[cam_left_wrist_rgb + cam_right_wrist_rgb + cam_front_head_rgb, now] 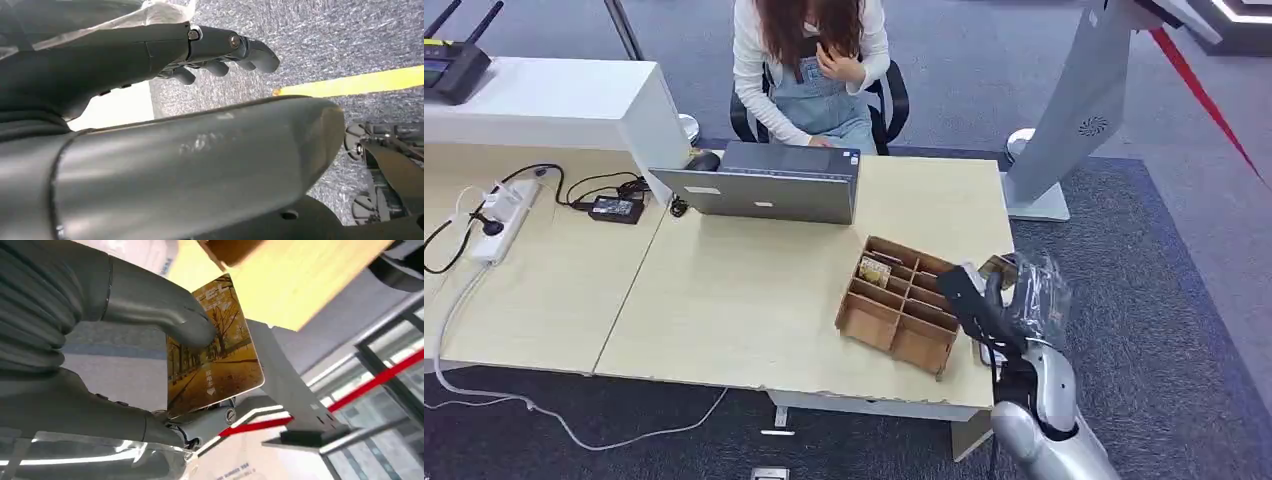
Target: Pass the card to the sensor for recognition and then transmit it.
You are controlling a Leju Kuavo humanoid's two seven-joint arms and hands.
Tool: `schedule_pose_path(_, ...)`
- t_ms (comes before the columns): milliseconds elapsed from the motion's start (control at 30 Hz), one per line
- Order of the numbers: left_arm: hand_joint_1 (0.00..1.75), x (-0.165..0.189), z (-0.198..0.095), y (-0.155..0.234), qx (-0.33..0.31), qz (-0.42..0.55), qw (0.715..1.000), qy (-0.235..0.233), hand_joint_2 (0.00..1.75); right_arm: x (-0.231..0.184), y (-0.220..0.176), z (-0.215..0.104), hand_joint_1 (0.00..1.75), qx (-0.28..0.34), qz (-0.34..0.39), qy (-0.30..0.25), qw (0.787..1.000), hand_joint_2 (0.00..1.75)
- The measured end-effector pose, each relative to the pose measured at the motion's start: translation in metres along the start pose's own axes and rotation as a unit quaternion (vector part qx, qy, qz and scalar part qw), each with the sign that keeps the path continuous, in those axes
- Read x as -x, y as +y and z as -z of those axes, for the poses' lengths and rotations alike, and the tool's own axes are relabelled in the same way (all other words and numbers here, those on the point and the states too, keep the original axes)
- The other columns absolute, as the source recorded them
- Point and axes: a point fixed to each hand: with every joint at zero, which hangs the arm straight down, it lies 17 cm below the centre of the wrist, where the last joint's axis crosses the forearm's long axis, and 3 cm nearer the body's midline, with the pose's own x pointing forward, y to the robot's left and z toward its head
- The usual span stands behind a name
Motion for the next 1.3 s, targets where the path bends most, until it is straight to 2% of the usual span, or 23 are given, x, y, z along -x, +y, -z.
schedule_pose_path(67, 0.0, 0.001, 0.0, 0.0, 0.0, 0.0, 1.0, 0.002, 0.0, 0.004, 0.006, -0.004, 1.75, -0.004, 0.001, 0.001, 1.0, 1.75)
schedule_pose_path(267, 0.0, 0.003, 0.0, -0.002, -0.006, -0.003, 1.0, 0.008, 0.0, 0.03, 0.019, -0.009, 1.75, -0.018, -0.001, -0.045, 0.999, 1.75)
schedule_pose_path(767, 0.0, 0.001, 0.0, -0.002, -0.006, -0.004, 1.0, 0.006, 0.0, 0.081, 0.042, -0.017, 1.75, -0.043, -0.059, -0.003, 0.997, 1.75)
schedule_pose_path(1300, 0.0, 0.0, 0.0, -0.002, -0.006, -0.004, 1.0, 0.004, 0.0, 0.103, 0.063, -0.029, 1.75, -0.074, -0.072, 0.021, 0.994, 1.75)
